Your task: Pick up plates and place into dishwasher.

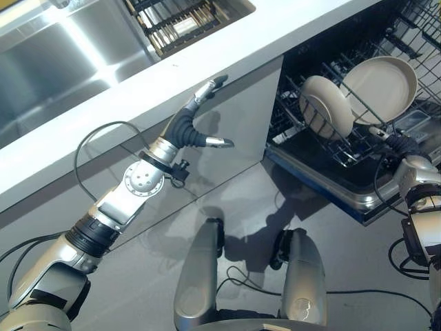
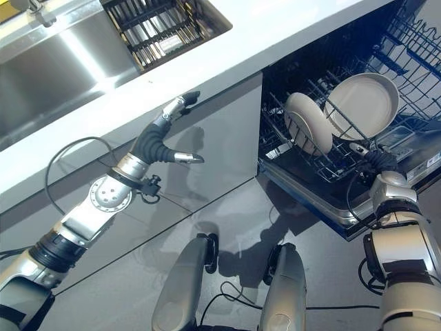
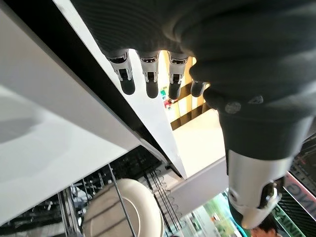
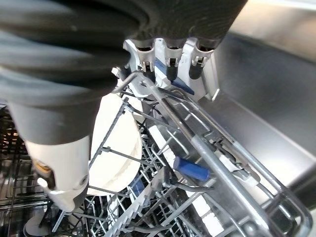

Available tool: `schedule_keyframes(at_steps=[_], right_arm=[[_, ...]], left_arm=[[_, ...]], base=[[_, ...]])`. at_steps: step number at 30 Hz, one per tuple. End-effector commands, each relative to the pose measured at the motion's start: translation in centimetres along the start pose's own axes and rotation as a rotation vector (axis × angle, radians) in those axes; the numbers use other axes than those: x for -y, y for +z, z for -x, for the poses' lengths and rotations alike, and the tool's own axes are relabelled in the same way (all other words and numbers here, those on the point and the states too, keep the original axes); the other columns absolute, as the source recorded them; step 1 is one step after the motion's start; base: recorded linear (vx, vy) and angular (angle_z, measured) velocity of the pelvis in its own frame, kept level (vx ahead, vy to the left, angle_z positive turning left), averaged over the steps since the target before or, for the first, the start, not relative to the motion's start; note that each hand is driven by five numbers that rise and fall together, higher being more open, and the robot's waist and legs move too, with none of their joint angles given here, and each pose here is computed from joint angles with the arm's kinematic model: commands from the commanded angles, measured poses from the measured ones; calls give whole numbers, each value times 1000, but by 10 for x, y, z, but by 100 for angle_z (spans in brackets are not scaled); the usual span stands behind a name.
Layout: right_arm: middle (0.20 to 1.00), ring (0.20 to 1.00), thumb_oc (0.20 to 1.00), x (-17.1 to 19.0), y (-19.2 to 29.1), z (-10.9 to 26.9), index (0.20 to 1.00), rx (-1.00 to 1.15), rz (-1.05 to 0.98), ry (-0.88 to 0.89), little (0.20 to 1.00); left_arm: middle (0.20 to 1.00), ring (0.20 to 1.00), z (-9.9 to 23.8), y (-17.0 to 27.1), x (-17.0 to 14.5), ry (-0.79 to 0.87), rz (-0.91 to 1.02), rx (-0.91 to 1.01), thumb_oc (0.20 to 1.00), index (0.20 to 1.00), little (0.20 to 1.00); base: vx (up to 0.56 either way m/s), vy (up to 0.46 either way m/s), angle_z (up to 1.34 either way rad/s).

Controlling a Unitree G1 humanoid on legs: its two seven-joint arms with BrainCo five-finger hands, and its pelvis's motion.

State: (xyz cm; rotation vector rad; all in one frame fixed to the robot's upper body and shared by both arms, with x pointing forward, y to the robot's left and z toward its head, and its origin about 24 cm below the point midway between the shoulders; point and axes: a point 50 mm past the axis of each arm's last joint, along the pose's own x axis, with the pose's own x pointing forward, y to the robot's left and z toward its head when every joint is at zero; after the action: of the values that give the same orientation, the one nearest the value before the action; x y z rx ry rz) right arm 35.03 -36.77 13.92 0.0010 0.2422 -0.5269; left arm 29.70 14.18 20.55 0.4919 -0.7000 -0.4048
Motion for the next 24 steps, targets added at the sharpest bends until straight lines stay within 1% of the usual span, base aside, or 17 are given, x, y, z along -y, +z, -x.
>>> schedule_keyframes(at_steps=[1, 7, 15, 20, 23, 24], right_arm=[[1000, 1000, 1000, -65, 107, 15, 1000, 341, -185, 313, 1000], [1000, 1000, 1000, -65, 138, 25, 1000, 409, -410, 443, 1000], [1000, 1000, 1000, -59, 165, 37, 1000, 583, -601, 485, 1000], [1000, 1000, 1000, -48, 170, 40, 1000, 659, -655, 482, 1000], [1000, 1000, 1000, -39, 166, 39, 1000, 693, -596, 411, 1000], [1000, 1000, 1000, -35, 164, 38, 1000, 700, -532, 346, 1000]], left_arm=[[1000, 1000, -5, 25, -16, 49, 26, 124, 1000, 1000, 1000], [1000, 1000, 0, 24, -27, 61, 16, 112, 1000, 1000, 1000], [1000, 1000, 8, 25, -34, 60, 18, 136, 1000, 1000, 1000], [1000, 1000, 12, 27, -33, 42, 33, 156, 1000, 1000, 1000], [1000, 1000, 12, 26, -32, 34, 40, 165, 1000, 1000, 1000], [1000, 1000, 11, 27, -32, 30, 41, 169, 1000, 1000, 1000]], base=[[3, -71, 6], [33, -53, 4], [26, -44, 6], [-29, 0, 2], [-83, 37, -3], [-51, 59, -1]])
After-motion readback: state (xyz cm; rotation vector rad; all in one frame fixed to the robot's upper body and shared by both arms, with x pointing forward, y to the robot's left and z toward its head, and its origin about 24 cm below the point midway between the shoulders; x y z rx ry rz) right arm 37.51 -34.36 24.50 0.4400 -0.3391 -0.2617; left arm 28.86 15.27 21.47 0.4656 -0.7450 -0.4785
